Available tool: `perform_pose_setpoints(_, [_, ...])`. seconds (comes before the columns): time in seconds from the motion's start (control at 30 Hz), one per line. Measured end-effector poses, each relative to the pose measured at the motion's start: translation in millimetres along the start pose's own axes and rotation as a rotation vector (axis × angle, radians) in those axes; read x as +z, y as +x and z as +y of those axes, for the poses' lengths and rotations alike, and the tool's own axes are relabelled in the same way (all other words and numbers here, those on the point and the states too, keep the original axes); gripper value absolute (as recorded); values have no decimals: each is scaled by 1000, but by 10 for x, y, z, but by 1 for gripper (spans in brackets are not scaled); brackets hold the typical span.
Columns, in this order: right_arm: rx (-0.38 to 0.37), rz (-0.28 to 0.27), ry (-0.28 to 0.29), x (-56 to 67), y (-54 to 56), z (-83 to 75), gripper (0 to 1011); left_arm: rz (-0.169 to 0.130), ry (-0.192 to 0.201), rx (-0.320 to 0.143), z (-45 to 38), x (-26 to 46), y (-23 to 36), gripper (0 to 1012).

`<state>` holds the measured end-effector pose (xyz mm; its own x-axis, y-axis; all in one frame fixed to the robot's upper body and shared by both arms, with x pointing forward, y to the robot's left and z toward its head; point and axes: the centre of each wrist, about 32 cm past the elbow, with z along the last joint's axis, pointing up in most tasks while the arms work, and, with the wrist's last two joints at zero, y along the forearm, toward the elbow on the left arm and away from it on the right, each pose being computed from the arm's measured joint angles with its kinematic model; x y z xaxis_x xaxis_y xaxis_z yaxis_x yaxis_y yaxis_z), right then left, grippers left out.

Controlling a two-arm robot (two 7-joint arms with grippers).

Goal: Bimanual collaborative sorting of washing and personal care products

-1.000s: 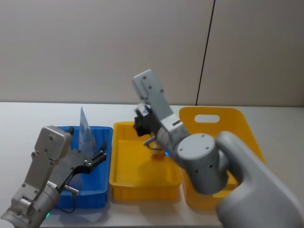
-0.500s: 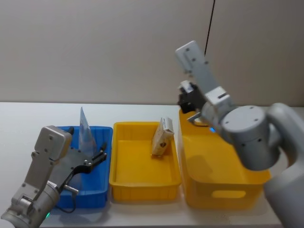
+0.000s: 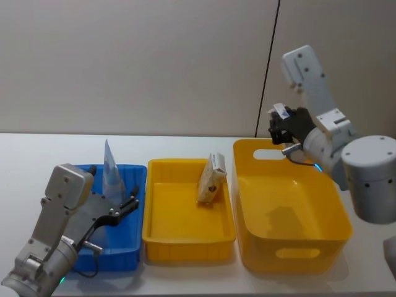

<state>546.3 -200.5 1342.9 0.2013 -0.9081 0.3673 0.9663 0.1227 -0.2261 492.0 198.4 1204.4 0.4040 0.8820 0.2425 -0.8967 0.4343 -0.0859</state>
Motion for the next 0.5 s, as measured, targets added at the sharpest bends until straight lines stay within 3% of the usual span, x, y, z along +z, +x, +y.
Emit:
perform_pose_setpoints(0.3, [20,102,18,-177,72,24,184,0,0,0,0,0,0,1001])
perform_pose_setpoints(0.5, [25,138,16,-271,84,69,184,0,0,0,0,0,0,1001])
